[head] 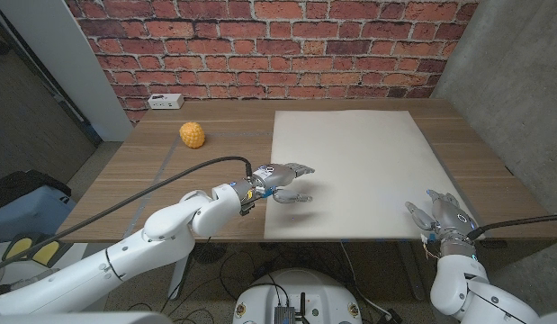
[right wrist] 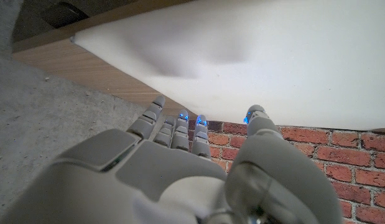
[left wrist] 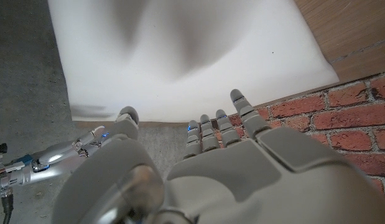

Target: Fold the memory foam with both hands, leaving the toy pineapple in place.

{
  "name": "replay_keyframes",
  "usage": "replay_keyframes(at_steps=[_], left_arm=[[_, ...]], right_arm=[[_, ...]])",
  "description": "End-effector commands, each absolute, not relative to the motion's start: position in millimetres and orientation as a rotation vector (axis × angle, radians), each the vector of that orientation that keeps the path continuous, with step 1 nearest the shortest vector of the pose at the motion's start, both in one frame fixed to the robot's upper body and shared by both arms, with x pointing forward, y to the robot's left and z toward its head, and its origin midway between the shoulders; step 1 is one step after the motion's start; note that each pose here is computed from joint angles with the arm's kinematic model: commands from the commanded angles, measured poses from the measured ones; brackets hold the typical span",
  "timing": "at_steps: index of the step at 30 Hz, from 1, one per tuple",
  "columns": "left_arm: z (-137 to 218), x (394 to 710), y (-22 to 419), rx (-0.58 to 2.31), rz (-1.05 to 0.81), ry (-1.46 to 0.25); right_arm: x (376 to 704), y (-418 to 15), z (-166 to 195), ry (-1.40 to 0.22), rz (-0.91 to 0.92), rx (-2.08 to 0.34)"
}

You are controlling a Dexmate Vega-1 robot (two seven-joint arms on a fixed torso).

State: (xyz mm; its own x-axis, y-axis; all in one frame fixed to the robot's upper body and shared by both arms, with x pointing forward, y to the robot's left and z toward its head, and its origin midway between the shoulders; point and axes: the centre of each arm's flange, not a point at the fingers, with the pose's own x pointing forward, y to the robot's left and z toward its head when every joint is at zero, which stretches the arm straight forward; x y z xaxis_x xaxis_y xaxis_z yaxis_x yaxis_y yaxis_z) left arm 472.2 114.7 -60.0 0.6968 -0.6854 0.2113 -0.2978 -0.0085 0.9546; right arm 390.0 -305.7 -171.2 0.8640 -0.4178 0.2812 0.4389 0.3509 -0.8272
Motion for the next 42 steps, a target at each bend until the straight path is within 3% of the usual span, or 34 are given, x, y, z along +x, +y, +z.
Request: replay_keyframes(at_steps=[1, 23, 42], left_arm=[[-62.2, 463.8, 106.5, 1.683, -0.383, -0.832], [-70.5, 464.8, 98.4, 1.812, -0.385, -0.803], [-69.2, 467.6, 95.4, 1.783, -0.496, -0.817]], right_arm=[[374.8, -305.1, -178.1, 0.029, -0.599, -1.116], [352.4, -301.4, -190.6, 0.124, -0.632, -1.185], [339.3, -292.5, -197.7, 0.223, -0.675, -1.264]])
